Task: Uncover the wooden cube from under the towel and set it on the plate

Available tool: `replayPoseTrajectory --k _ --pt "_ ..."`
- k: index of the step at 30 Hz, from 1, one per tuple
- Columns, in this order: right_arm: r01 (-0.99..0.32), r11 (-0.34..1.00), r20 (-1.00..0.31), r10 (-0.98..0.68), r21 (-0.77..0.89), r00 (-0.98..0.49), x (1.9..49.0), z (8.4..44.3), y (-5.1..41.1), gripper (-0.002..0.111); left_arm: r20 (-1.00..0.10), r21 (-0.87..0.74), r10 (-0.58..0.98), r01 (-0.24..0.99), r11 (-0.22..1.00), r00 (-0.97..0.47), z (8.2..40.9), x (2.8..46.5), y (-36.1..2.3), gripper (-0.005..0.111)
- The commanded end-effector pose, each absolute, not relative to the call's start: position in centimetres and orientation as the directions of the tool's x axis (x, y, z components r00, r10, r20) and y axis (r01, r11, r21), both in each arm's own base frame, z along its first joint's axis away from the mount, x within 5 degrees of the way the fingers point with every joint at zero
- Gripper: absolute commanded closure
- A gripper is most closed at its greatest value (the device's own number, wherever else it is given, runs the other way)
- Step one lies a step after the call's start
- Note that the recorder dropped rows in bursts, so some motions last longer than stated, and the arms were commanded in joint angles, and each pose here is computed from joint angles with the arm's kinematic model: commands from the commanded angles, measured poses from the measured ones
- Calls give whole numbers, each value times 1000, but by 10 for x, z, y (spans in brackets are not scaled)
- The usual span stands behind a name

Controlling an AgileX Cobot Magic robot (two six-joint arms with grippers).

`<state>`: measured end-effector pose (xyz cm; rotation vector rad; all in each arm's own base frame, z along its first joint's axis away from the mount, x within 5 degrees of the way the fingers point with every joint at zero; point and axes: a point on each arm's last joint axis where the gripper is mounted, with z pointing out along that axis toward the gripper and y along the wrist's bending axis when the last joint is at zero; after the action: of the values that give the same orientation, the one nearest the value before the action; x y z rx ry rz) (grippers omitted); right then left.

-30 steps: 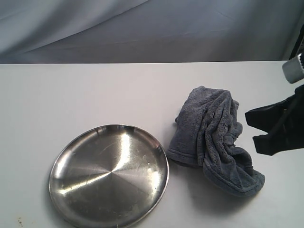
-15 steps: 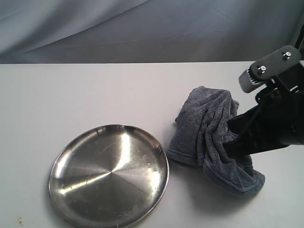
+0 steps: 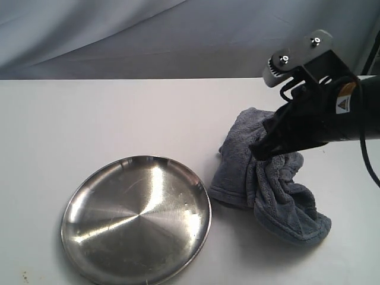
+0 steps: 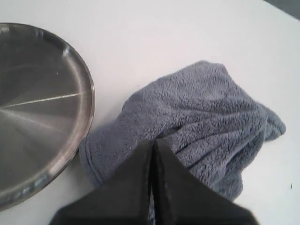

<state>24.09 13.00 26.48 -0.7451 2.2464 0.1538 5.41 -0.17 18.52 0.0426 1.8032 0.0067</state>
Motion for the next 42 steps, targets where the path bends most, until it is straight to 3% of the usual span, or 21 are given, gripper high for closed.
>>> replayPoseTrajectory --k 1,9,18,25,33,37,40,42 --pt "-580 801 -731 -485 -150 -480 256 271 140 108 -975 20 25 23 1000 -219 185 54 -2 107" --pt "-563 812 -716 -482 -151 -504 289 278 151 108 -975 20 25 23 1000 -219 185 54 -2 107" --pt "-432 888 -657 -422 -159 -625 319 280 104 108 -975 20 25 23 1000 -219 185 54 -2 107" --pt "-338 927 -591 -366 -163 -719 323 275 64 108 -975 20 25 23 1000 -219 185 54 -2 107" --pt "-344 932 -502 -352 -113 -790 314 269 65 108 -975 20 25 23 1000 -219 185 54 -2 107" --pt "-438 899 -479 -375 22 -794 307 267 78 108 -975 20 25 23 1000 -219 185 54 -2 107" --pt "-615 772 -521 -464 160 -717 297 270 103 108 -975 20 25 23 1000 -219 185 54 -2 107" --pt "-682 715 -547 -514 153 -661 291 272 121 108 -975 20 25 23 1000 -219 185 54 -2 107"
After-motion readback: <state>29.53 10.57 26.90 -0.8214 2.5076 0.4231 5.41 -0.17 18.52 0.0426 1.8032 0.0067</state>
